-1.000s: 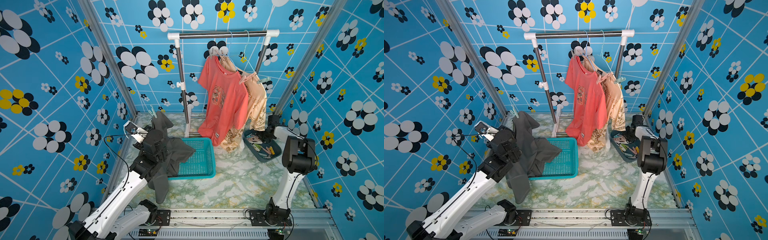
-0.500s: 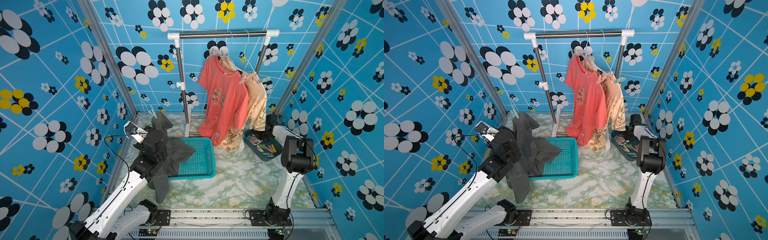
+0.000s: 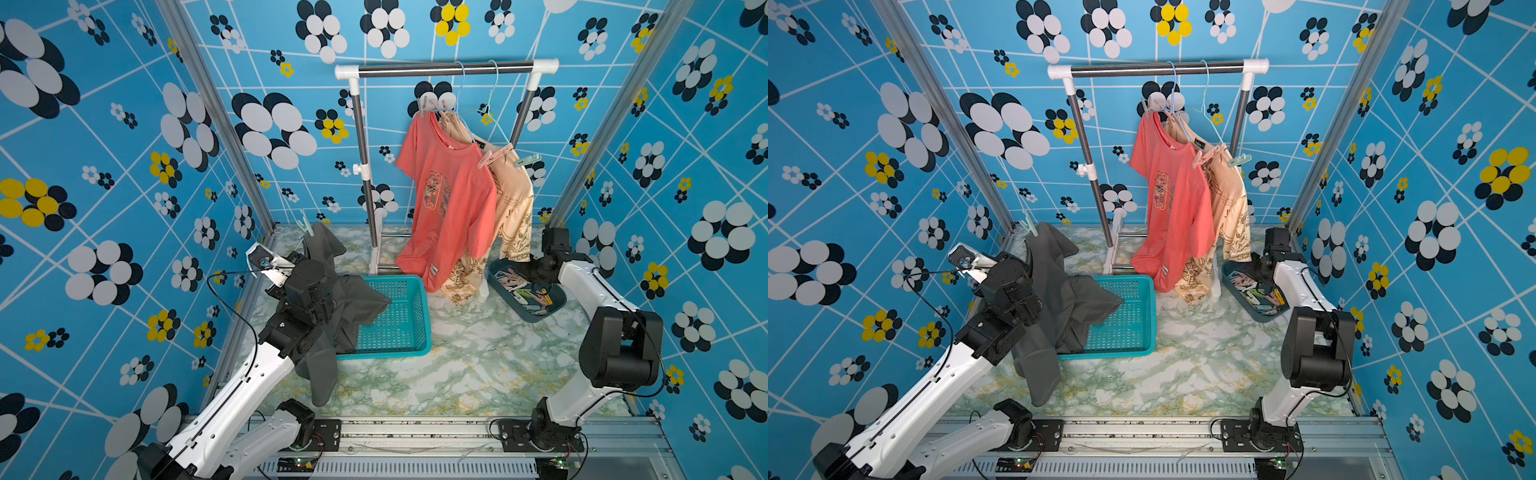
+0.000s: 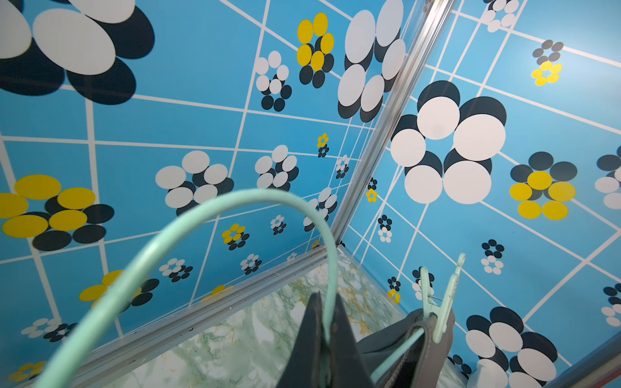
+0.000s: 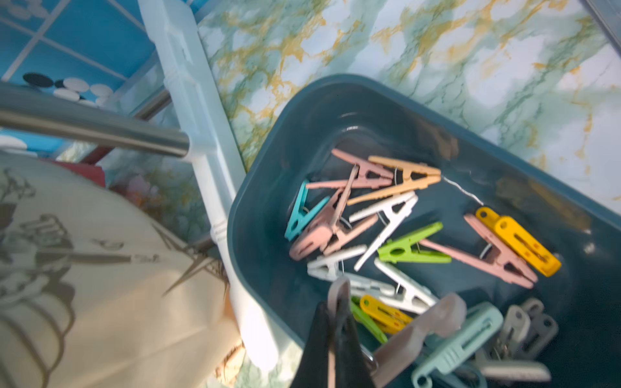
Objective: Use clothespins to secure the t-shirt on both sides of the hanger
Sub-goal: Pick up the clothespin from the storage box, then place the clothespin at the center of the board.
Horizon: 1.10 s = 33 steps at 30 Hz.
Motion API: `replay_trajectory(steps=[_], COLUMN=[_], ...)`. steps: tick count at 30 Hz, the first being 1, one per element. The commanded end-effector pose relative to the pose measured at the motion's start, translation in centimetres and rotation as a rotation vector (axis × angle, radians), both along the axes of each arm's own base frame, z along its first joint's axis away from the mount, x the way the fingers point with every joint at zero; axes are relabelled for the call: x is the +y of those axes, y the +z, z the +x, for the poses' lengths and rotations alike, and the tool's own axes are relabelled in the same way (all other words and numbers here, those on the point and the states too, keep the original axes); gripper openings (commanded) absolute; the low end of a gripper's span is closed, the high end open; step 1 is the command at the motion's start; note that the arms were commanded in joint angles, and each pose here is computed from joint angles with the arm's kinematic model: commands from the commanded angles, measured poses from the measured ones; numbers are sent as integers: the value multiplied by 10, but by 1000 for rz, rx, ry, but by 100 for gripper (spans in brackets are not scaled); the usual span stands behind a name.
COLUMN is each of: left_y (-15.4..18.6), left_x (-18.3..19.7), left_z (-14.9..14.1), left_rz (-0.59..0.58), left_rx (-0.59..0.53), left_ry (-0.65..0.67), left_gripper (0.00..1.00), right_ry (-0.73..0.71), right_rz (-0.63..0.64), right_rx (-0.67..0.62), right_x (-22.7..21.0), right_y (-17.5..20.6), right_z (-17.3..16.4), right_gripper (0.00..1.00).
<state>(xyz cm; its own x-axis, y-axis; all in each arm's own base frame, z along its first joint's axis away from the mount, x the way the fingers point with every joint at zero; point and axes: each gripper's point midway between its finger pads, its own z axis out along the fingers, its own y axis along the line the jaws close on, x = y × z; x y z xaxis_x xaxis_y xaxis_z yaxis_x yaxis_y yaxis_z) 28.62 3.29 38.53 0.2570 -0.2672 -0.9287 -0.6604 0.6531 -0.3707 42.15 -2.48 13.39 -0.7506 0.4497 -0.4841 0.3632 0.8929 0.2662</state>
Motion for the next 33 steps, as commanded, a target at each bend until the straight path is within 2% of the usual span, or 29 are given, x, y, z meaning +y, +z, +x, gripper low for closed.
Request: replay_trajectory(steps=[1, 4, 8, 13, 19, 24, 25, 27, 28, 33], left_y=[2, 4, 4, 5, 6, 4, 4, 3, 3, 3], left_x=[5, 6, 7, 8, 9, 8, 7, 7, 7, 7], left_z=[-3, -5, -7, -8, -10, -8, -8, -8, -7, -7], left_rz=[-20, -21, -22, -25, -29, -29, -28, -27, -27, -26], left_rx=[-27, -30, -32, -34, -40, -37, -36, -34, -34, -32], left_ry=[12, 17, 22, 21, 24, 19, 18, 19, 19, 20], left_gripper=[0, 0, 0, 0, 0, 0, 0, 0, 0, 0], right_ry=[172, 323, 457, 662, 738, 699, 692, 678, 670, 612], right_rz=[-68, -95, -73, -55, -43, -41, -49, -64, -74, -108], right_rx=[-8, -50, -85, -43, 105, 154, 163, 178, 185, 185], right_x=[43, 94, 139, 187, 212, 211, 209, 205, 203, 189], right_y=[9, 16, 14, -19, -73, -92, -95, -95, -94, -76], right_z=[-35, -70, -112, -161, -199, -205, -205, -206, -207, -209], right_gripper=[0, 0, 0, 0, 0, 0, 3, 24, 30, 40])
